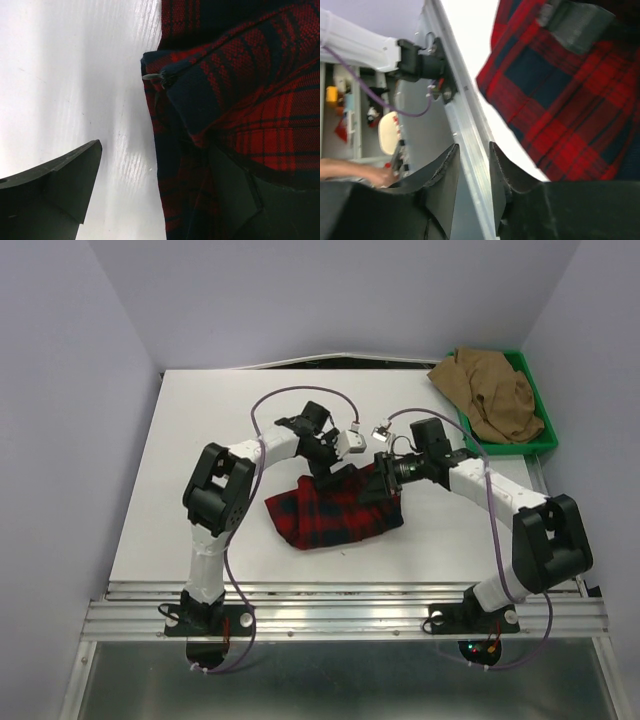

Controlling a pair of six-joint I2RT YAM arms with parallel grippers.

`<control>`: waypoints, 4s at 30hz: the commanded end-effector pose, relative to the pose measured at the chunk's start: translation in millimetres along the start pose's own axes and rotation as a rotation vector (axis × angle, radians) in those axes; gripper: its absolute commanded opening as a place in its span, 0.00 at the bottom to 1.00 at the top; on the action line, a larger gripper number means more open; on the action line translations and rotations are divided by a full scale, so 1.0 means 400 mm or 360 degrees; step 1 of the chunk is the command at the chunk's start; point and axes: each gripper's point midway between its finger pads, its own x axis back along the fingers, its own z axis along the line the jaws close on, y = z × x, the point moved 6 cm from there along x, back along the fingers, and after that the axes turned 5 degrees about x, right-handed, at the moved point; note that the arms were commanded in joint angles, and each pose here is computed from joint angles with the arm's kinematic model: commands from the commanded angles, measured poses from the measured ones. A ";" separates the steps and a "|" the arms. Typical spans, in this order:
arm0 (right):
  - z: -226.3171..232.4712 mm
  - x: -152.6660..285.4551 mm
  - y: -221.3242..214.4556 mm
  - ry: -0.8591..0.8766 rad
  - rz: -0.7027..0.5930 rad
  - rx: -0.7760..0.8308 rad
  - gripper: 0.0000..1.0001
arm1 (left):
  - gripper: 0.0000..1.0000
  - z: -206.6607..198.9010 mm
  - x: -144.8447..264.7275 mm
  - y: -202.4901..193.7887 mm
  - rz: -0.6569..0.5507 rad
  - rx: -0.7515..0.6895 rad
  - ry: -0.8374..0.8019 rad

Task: Fold and stack the skirts
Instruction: Fold the skirt

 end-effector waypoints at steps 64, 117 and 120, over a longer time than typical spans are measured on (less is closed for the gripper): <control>-0.331 -0.054 0.074 -0.0287 -0.0720 -0.0861 0.49 | 0.78 0.114 0.296 -0.137 -0.0691 0.1409 0.0072; -0.377 -0.127 0.292 0.0037 -0.0531 -0.0657 0.79 | 0.86 0.122 0.178 -0.047 -0.0844 0.1763 -0.0240; -0.446 -0.144 0.256 -0.0003 -0.0506 -0.0713 0.78 | 0.86 0.180 0.161 -0.098 -0.0836 0.1900 -0.0089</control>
